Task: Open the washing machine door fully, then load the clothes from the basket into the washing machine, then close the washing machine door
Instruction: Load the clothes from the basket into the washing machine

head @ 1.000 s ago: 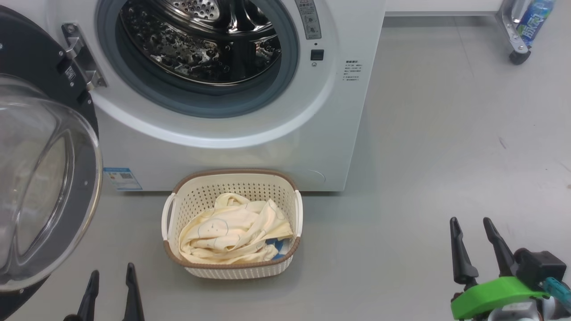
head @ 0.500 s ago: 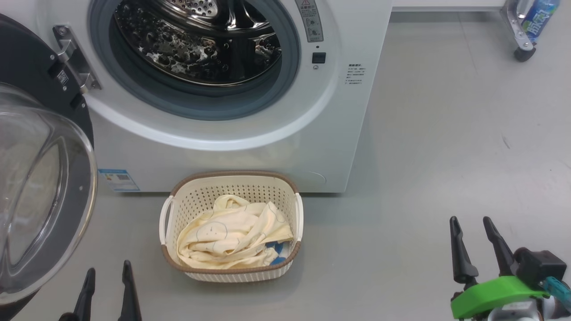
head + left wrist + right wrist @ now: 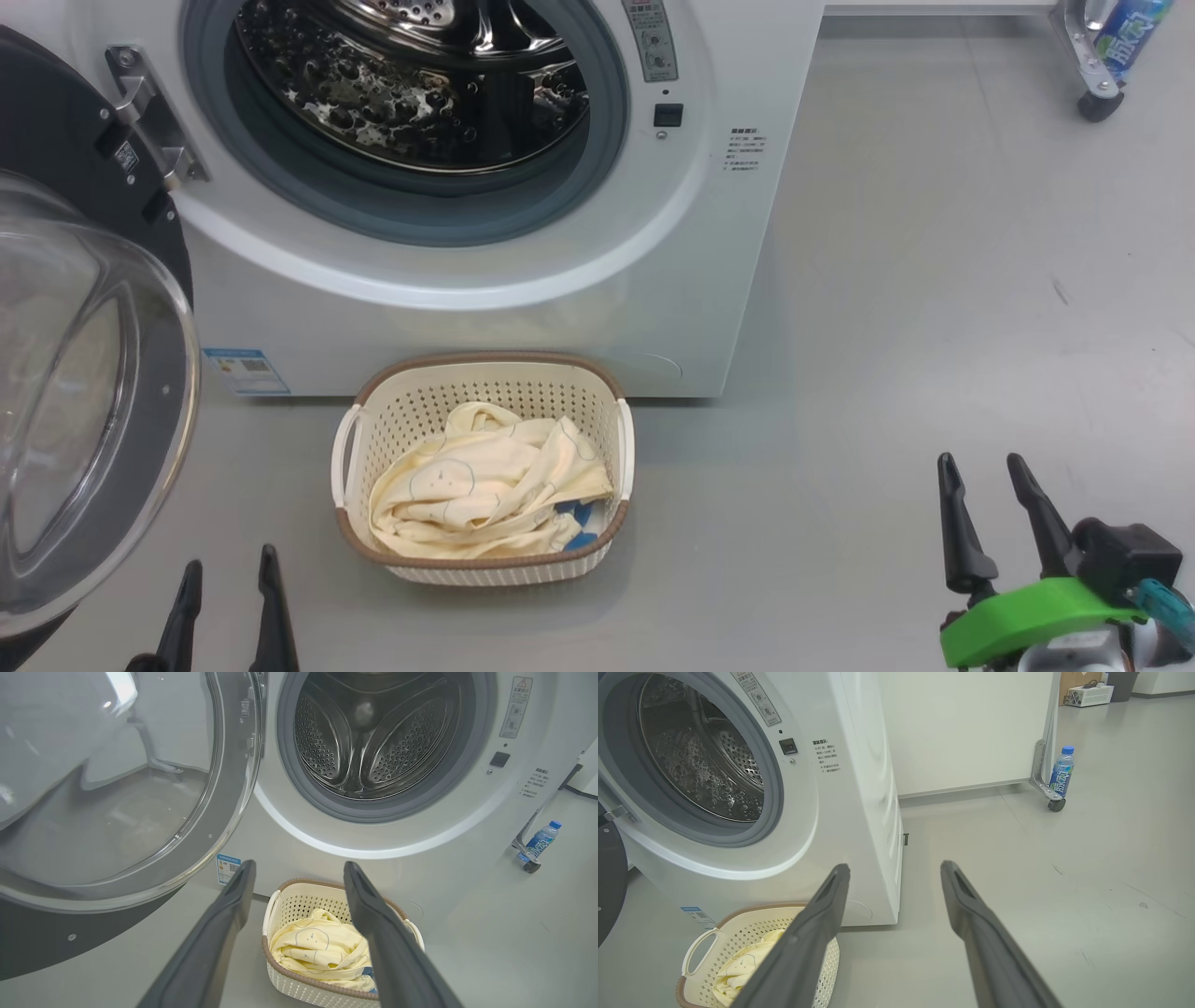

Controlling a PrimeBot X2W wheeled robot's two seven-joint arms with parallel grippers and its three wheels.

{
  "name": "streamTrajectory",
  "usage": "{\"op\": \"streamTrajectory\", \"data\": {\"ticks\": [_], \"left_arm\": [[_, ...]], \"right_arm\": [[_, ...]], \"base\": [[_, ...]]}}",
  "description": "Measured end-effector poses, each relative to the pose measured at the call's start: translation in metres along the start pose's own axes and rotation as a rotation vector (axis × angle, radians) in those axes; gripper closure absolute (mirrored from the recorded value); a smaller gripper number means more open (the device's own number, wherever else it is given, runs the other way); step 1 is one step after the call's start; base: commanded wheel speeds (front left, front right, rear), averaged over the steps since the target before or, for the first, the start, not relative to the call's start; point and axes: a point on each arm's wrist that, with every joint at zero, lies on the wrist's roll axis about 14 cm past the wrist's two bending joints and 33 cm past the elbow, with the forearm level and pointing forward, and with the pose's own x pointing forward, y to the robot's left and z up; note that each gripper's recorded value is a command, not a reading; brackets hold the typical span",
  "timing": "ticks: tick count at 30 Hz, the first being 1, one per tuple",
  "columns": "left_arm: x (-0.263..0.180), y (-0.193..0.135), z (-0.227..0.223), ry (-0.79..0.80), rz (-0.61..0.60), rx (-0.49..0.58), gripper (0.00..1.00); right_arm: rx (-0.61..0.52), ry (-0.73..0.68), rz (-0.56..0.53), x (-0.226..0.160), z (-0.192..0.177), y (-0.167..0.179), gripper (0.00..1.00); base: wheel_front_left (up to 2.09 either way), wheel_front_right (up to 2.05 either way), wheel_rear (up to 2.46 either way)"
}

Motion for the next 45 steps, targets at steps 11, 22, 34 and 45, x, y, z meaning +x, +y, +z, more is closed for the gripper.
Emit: {"op": "streamTrajectory", "data": {"ticks": [11, 22, 34, 45], "left_arm": [[0.010, -0.014, -0.009, 0.028, -0.046, -0.007, 0.00], [0.043, -0.040, -0.031, 0.091, -0.137, -0.030, 0.00], [0.100, -0.064, -0.103, 0.279, -0.278, 0.008, 0.00], [0.151, -0.080, -0.171, 0.484, -0.366, 0.043, 0.00]], "right_arm": [[0.013, 0.026, -0.013, 0.001, -0.008, -0.003, 0.00], [0.041, 0.045, -0.044, 0.018, -0.015, -0.012, 0.00], [0.074, 0.094, -0.068, 0.053, -0.037, -0.021, 0.00], [0.094, 0.164, -0.080, 0.078, -0.069, -0.028, 0.00]], "base": [[0.00, 0.00, 0.00], [0.00, 0.00, 0.00], [0.00, 0.00, 0.00], [0.00, 0.00, 0.00]]}}
